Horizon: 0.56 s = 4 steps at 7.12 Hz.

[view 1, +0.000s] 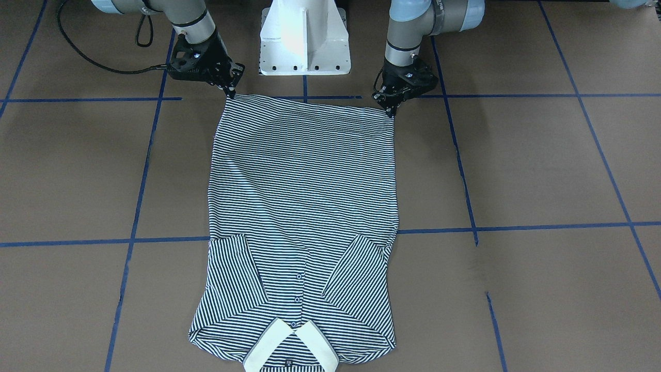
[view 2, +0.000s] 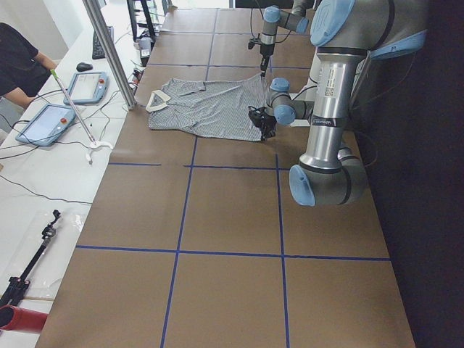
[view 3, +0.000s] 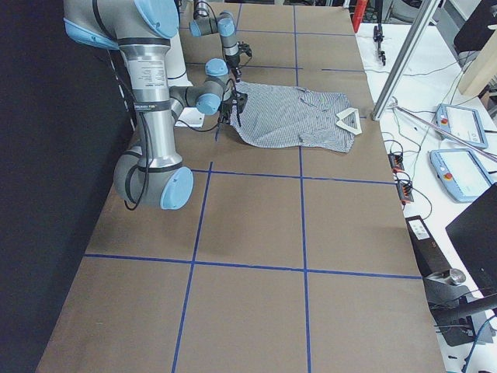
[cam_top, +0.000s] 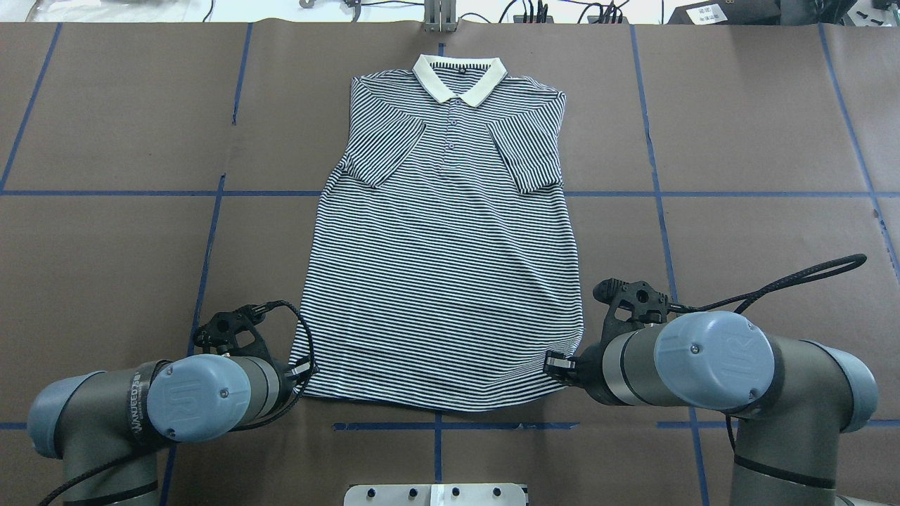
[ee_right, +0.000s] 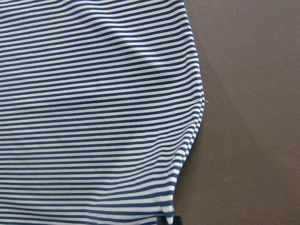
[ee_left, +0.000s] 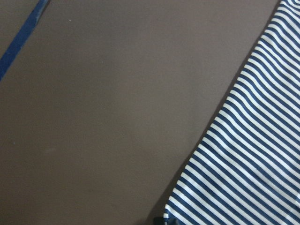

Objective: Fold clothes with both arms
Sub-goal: 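Grasp both hem corners nearest the robot with both grippers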

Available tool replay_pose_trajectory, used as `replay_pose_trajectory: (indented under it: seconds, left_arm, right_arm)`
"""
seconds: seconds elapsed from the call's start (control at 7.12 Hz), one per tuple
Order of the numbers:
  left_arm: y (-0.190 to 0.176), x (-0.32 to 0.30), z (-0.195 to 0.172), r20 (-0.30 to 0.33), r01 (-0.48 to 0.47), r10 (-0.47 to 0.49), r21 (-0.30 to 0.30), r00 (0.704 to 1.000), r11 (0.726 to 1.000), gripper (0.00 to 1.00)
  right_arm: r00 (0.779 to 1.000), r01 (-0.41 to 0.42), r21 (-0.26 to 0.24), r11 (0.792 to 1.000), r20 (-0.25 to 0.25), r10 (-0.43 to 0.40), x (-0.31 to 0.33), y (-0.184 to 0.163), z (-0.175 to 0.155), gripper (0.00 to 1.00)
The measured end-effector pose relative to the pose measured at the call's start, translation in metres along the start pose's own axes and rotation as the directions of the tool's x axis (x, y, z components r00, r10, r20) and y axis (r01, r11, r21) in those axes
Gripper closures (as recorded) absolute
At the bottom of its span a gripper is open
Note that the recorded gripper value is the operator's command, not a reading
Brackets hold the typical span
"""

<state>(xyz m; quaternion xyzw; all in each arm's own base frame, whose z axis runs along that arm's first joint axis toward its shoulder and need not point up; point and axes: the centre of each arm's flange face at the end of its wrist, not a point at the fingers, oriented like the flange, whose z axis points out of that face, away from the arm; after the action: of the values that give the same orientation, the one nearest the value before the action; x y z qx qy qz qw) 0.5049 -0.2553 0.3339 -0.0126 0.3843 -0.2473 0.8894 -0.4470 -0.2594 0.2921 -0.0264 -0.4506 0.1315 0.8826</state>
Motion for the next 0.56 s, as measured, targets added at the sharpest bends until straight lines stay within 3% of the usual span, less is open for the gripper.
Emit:
replay_pose_trajectory:
  seconds: [0.56]
  left_arm:
    - [0.002,0.003,-0.035,-0.006,-0.007,0.007,-0.004,1.0,1.0,1.0]
  right_arm:
    - [1.0,-0.02,-0.059,0.998,0.019,0.021,0.005,-0.011,-0.021,1.0]
